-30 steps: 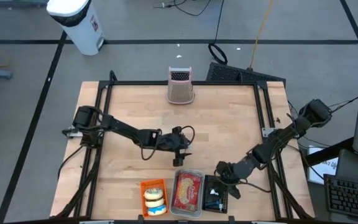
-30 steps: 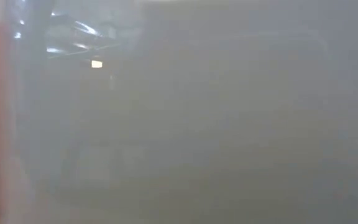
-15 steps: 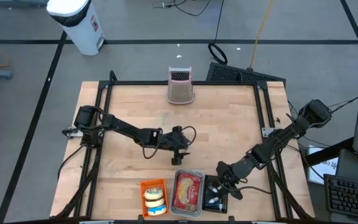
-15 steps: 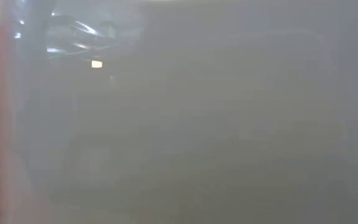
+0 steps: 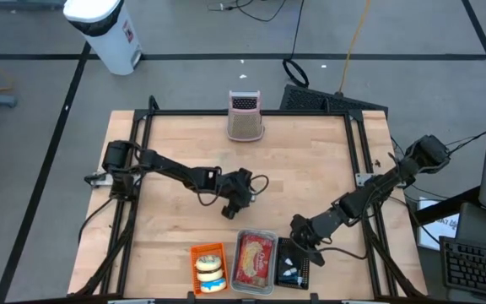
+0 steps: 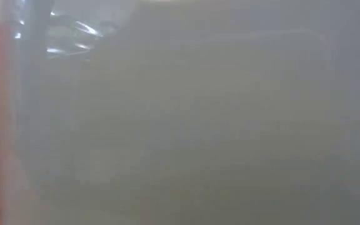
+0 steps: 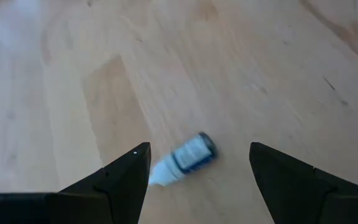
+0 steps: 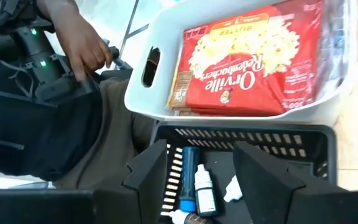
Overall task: Pick & Place Food Item
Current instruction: Put the blue food coloring bottle into the black bin
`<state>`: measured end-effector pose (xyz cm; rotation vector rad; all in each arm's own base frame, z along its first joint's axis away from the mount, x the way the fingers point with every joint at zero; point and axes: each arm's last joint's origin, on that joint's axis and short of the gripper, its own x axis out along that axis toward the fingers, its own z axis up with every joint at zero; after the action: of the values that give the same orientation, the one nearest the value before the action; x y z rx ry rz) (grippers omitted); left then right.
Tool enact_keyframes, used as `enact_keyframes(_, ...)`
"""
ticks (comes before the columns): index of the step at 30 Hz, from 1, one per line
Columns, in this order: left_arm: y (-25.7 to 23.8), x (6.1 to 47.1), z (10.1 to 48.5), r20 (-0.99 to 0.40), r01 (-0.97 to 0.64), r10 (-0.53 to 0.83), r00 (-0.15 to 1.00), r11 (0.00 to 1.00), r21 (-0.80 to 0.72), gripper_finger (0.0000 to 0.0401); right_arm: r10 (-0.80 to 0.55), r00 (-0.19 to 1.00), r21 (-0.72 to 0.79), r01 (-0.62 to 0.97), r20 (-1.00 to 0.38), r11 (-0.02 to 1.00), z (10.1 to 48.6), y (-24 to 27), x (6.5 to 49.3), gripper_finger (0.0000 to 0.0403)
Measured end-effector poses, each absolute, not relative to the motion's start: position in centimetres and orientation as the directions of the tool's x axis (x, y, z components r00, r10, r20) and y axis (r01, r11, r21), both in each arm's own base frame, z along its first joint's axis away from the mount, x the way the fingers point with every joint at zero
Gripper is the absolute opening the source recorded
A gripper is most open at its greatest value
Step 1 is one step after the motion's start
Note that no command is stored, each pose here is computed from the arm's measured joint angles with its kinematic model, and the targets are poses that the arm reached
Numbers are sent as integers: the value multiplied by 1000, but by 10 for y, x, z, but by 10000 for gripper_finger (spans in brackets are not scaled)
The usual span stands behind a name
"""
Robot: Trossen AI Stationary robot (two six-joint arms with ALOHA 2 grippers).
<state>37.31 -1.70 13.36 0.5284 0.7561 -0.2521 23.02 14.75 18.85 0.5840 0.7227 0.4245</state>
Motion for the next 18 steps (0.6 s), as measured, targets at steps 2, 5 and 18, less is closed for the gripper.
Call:
enact_keyframes(2, -10, 375, 135, -695, 395, -46, 717, 849, 352, 273, 542, 683, 629, -153, -490, 762, 189, 145, 231, 172)
enact_keyframes(5, 1, 375, 135, -688, 396, -67, 723, 856, 332, 273, 532, 691, 629, -142, -490, 764, 189, 142, 234, 172)
enact_keyframes(18, 14, 380, 110, -694, 463, -175, 698, 850, 251, 273, 506, 717, 661, -84, -479, 746, 189, 132, 240, 171)
